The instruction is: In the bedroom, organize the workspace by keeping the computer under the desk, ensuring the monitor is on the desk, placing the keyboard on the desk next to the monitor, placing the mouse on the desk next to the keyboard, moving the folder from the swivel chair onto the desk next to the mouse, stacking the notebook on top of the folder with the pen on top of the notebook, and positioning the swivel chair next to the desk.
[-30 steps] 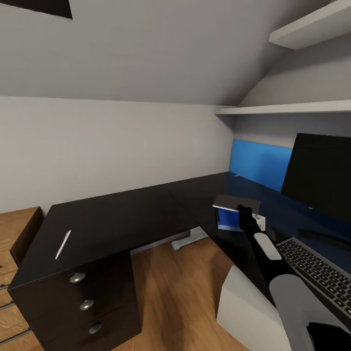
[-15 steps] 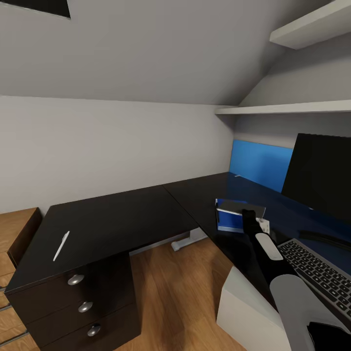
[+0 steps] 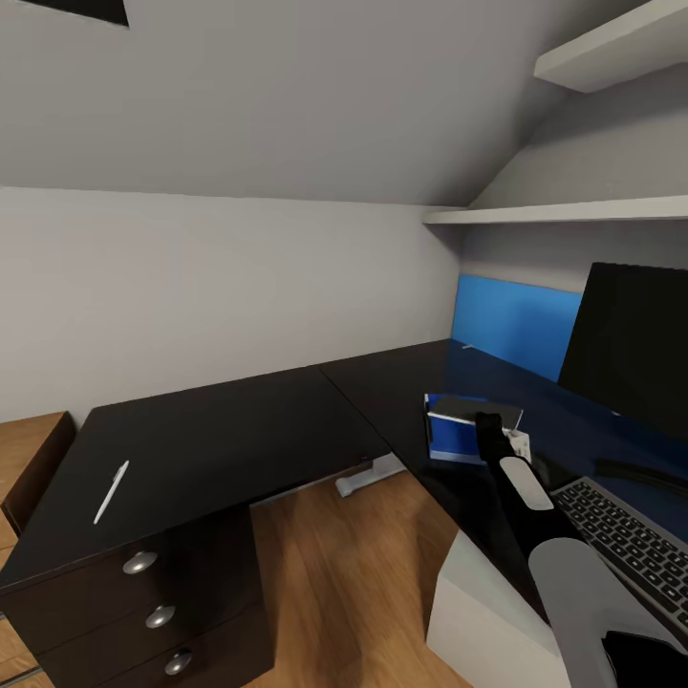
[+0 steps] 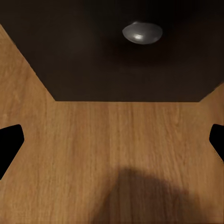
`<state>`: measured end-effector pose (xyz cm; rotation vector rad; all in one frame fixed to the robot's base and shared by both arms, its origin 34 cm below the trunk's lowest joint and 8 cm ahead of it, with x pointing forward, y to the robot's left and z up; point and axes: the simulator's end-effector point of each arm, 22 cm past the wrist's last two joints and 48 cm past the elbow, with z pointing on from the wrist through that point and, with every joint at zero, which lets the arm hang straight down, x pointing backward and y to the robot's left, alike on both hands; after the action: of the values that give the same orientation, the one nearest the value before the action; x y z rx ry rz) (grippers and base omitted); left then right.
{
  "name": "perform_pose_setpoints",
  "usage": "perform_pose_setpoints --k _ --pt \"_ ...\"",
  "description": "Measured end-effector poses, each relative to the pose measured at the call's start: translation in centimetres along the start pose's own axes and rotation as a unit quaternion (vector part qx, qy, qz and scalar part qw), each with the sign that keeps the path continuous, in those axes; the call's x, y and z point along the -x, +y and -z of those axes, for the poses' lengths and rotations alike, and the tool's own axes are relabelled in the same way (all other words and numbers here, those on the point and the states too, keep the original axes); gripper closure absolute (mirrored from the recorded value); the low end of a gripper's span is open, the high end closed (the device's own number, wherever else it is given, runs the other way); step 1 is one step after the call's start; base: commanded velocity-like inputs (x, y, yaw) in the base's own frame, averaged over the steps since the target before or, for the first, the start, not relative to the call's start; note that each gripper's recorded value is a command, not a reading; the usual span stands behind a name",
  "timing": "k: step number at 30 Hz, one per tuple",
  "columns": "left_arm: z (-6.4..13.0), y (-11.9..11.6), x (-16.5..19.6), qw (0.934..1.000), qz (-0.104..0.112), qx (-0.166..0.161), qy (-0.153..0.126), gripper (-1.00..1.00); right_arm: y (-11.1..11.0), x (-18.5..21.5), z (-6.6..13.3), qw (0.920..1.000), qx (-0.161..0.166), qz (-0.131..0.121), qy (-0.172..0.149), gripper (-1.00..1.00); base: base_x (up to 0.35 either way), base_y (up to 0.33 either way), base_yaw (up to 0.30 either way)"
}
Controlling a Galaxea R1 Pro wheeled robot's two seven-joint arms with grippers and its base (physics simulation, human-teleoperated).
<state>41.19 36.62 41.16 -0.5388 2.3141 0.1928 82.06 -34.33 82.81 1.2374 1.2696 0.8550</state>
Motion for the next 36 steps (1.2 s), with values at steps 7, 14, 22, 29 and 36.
perform_pose_setpoints --k 7,14,22,29,36 --pt "0.0 0.0 0.0 1.0 0.0 0.0 0.0 -1.0 -0.3 0.2 0.0 1.0 -0.007 0.001 -0.004 1.0 0.044 0.0 0.0" --pt "0.0 0.0 0.1 1.0 0.0 0.0 -0.001 -1.0 -0.4 0.4 0.0 0.9999 -0.008 0.001 -0.009 1.0 0.194 0.0 0.0" --pt "0.0 0.0 0.0 1.0 0.0 0.0 0.0 -1.0 -0.6 0.6 0.0 0.9998 -0.013 0.002 -0.012 1.0 0.041 0.0 0.0" --pt "0.0 0.0 0.0 1.0 0.0 0.0 0.0 -1.0 -1.5 1.4 0.0 0.9992 -0.032 0.009 -0.024 1.0 0.004 0.0 0.0" --pt "0.0 0.0 0.0 1.0 0.001 0.001 -0.001 -1.0 -3.1 1.8 0.1 0.9966 -0.055 0.05 -0.036 1.0 0.0 0.0 0.0"
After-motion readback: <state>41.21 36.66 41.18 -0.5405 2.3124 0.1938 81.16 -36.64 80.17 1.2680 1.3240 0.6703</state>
